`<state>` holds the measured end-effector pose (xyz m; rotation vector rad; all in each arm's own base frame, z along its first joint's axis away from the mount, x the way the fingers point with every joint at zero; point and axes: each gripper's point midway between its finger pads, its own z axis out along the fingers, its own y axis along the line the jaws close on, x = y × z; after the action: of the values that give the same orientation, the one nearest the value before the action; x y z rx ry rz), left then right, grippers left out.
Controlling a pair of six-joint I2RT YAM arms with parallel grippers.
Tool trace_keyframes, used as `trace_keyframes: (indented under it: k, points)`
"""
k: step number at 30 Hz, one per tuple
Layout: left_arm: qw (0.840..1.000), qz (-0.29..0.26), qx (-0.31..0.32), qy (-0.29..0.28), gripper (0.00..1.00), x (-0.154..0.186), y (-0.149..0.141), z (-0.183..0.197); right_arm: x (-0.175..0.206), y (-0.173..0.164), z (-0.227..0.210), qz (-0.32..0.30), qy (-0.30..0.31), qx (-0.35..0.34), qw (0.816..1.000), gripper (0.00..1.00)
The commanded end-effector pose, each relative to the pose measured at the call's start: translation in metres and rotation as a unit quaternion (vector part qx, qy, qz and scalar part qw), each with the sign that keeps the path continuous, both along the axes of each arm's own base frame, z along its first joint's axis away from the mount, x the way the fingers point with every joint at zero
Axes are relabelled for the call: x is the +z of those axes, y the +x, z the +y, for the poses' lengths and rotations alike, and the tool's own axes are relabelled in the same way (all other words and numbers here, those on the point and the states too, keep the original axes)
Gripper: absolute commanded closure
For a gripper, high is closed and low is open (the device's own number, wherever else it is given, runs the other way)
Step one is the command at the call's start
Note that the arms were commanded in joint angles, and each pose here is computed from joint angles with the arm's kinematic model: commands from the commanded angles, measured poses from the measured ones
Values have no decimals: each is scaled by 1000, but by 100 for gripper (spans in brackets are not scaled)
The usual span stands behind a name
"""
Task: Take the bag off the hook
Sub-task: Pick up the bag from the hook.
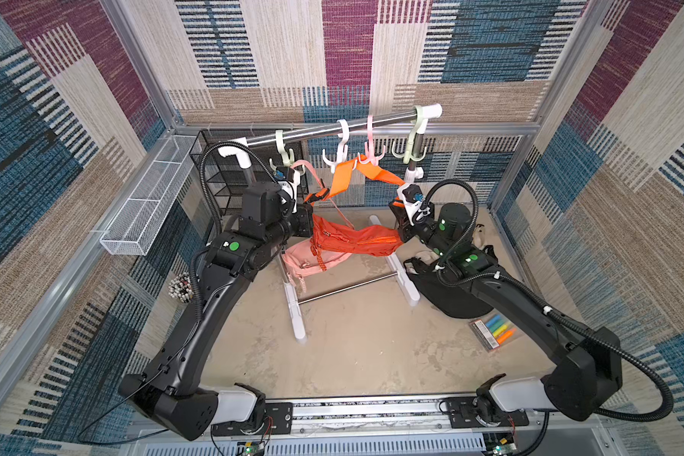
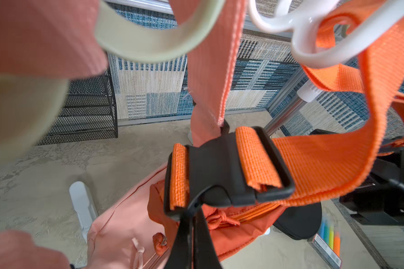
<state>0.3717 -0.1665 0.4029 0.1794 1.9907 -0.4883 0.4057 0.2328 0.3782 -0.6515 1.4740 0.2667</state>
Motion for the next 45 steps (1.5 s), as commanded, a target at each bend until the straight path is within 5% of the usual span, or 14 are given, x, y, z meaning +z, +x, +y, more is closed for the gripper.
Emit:
trace_keyframes:
  k: [1, 45]
  points:
    - [1000, -16, -12, -22, 100, 15, -3, -4, 13, -7, -2, -15, 7, 5, 1000, 82]
    - [995, -49, -52, -69, 100, 57, -17, -16, 98, -66, -14, -119, 54, 54, 990, 82]
